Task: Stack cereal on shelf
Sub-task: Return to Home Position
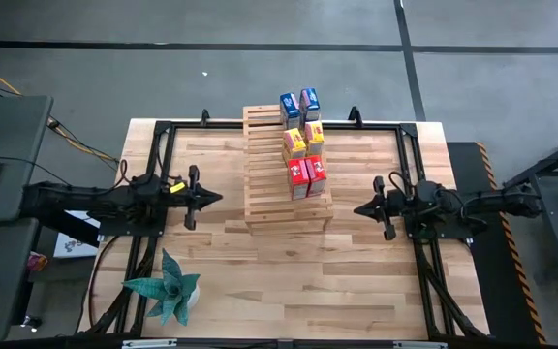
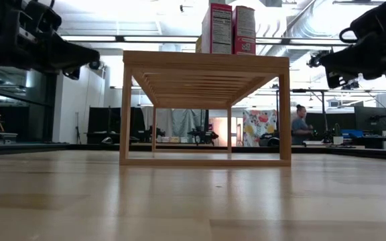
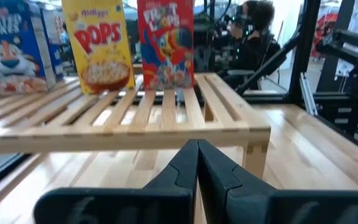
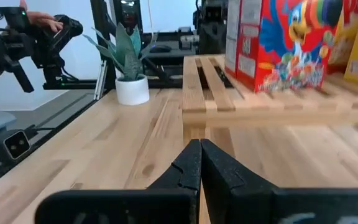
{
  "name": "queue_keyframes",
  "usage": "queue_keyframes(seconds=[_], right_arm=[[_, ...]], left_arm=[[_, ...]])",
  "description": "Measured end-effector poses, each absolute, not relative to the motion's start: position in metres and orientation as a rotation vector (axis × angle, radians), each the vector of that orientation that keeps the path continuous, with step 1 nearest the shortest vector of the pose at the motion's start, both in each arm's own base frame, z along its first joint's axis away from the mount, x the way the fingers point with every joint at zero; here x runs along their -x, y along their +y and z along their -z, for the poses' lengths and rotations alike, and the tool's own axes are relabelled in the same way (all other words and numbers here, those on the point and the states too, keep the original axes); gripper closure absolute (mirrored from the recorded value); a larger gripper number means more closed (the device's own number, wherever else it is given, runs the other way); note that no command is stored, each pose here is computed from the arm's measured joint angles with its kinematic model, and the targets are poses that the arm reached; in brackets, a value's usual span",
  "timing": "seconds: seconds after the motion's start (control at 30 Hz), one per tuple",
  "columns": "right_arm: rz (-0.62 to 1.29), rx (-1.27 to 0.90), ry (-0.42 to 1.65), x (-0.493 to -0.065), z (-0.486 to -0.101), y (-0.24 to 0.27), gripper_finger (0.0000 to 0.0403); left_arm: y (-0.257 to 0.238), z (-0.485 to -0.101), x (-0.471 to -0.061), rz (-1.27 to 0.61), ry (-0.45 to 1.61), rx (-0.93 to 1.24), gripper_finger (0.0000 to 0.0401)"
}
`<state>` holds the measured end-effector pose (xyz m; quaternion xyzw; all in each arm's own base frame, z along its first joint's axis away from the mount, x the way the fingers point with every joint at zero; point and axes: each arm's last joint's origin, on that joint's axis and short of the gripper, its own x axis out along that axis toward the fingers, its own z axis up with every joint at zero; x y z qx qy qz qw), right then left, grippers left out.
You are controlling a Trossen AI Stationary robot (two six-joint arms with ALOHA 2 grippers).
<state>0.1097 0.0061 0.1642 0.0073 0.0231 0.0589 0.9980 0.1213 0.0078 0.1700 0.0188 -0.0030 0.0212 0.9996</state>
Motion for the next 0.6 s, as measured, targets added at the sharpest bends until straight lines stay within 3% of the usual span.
queue_keyframes(seconds=[0.27,0.6], right_arm=[[-0.117,-0.048,0.088,-0.109,-0.160,0.006,0.0403],[-0.112,-0.045,-0.007,-0.098,-0.167,0.006,0.0403]], left_arm=[[0.007,-0.154,-0.107,-0.049,0.159,-0.029,0.0401],[0.008,-0.160,-0.103,-0.098,0.091,-0.036,0.0400]])
